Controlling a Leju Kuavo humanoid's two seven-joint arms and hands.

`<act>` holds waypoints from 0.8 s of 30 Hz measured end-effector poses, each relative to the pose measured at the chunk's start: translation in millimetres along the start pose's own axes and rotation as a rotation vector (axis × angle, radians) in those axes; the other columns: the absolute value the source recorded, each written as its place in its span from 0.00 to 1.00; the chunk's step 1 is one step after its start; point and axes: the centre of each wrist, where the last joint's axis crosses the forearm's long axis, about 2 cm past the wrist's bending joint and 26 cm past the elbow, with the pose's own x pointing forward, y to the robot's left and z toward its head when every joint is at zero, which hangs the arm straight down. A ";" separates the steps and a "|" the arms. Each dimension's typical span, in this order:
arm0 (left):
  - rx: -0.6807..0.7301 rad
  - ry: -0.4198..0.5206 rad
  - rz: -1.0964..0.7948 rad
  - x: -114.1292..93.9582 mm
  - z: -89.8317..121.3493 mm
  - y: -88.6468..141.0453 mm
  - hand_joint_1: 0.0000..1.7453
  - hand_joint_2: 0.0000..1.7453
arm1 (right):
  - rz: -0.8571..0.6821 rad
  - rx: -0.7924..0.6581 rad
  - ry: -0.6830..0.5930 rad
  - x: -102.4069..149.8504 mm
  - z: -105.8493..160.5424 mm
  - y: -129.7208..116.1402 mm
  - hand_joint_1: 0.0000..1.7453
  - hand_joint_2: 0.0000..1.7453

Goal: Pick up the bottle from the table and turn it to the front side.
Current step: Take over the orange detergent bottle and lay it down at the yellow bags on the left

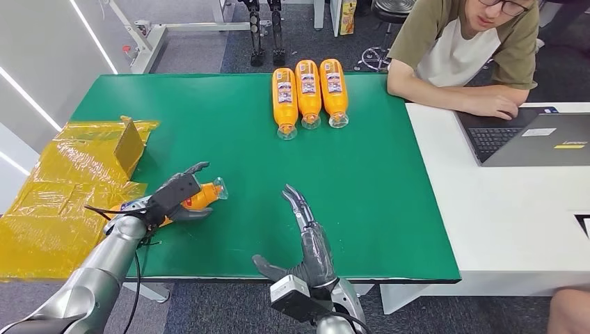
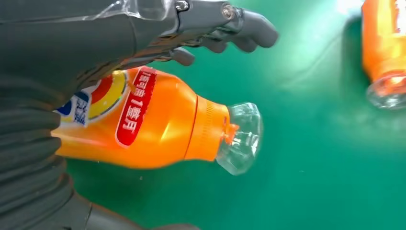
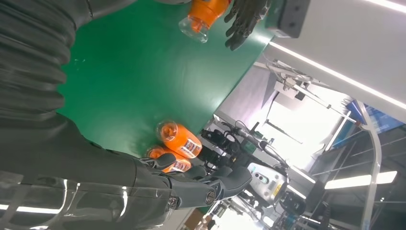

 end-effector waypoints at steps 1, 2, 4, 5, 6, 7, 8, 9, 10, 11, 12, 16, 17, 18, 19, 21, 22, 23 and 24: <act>0.000 -0.041 0.031 0.3 0.3 1.1 0.00 1.00 | -0.002 0.000 0.001 -0.2 -0.7 0.2 0.00 1.00; 0.003 -0.088 0.062 1.2 0.3 2.8 0.00 1.00 | -0.005 -0.001 0.002 -0.5 -1.4 0.3 0.00 1.00; 0.012 -0.186 0.121 5.9 -0.7 8.4 0.00 1.00 | -0.008 -0.001 0.002 -1.1 -2.4 0.5 0.00 1.00; 0.022 -0.234 0.150 9.7 -1.6 12.3 0.00 1.00 | -0.009 0.001 0.002 -1.5 -2.6 0.5 0.00 1.00; 0.038 -0.285 0.182 14.6 -2.7 17.1 0.00 1.00 | -0.009 0.003 0.001 -1.9 -2.7 0.8 0.00 1.00; 0.061 -0.337 0.215 20.6 -3.8 22.4 0.00 1.00 | -0.010 0.005 0.001 -2.1 -2.7 1.1 0.00 1.00; 0.094 -0.402 0.251 28.3 -5.0 28.7 0.00 1.00 | -0.011 0.006 0.001 -2.1 -2.7 1.6 0.00 1.00; 0.129 -0.469 0.283 36.8 -6.0 35.4 0.00 1.00 | -0.013 0.008 0.000 -2.0 -2.8 2.0 0.00 1.00; 0.164 -0.538 0.306 46.4 -6.8 42.1 0.00 1.00 | -0.015 0.008 -0.001 -1.8 -3.0 2.5 0.00 1.00; 0.196 -0.603 0.320 56.1 -7.5 47.9 0.00 1.00 | -0.016 0.008 -0.001 -1.4 -3.2 2.9 0.00 1.00; 0.224 -0.659 0.327 65.5 -7.9 52.7 0.00 1.00 | -0.017 0.008 -0.001 -1.0 -3.4 3.2 0.00 1.00; 0.283 -0.825 0.312 97.6 -7.1 63.3 0.00 1.00 | -0.017 0.007 -0.002 0.1 -4.1 3.9 0.00 1.00; 0.288 -0.852 0.304 103.7 -6.9 63.6 0.00 1.00 | -0.015 0.006 -0.001 0.3 -4.2 3.9 0.00 1.00; 0.297 -0.885 0.300 110.8 -6.8 62.7 0.00 1.00 | -0.011 0.007 0.001 0.6 -4.0 3.8 0.00 1.00; 0.312 -0.925 0.302 119.1 -6.8 61.0 0.00 1.00 | -0.006 0.006 0.004 1.2 -3.7 3.5 0.00 1.00; 0.353 -1.013 0.312 140.4 -8.3 55.4 0.00 1.00 | 0.008 0.003 0.011 2.5 -3.0 2.1 0.00 1.00; 0.389 -1.040 0.311 150.6 -10.4 51.6 0.00 1.00 | 0.016 -0.002 0.012 3.5 -3.1 1.0 0.00 1.00; 0.435 -1.052 0.309 159.2 -13.5 46.9 0.00 1.00 | 0.022 -0.007 0.013 4.7 -3.4 -0.2 0.00 1.00; 0.493 -1.049 0.310 166.2 -17.8 39.8 0.00 1.00 | 0.028 -0.015 0.013 6.0 -3.8 -1.7 0.00 1.00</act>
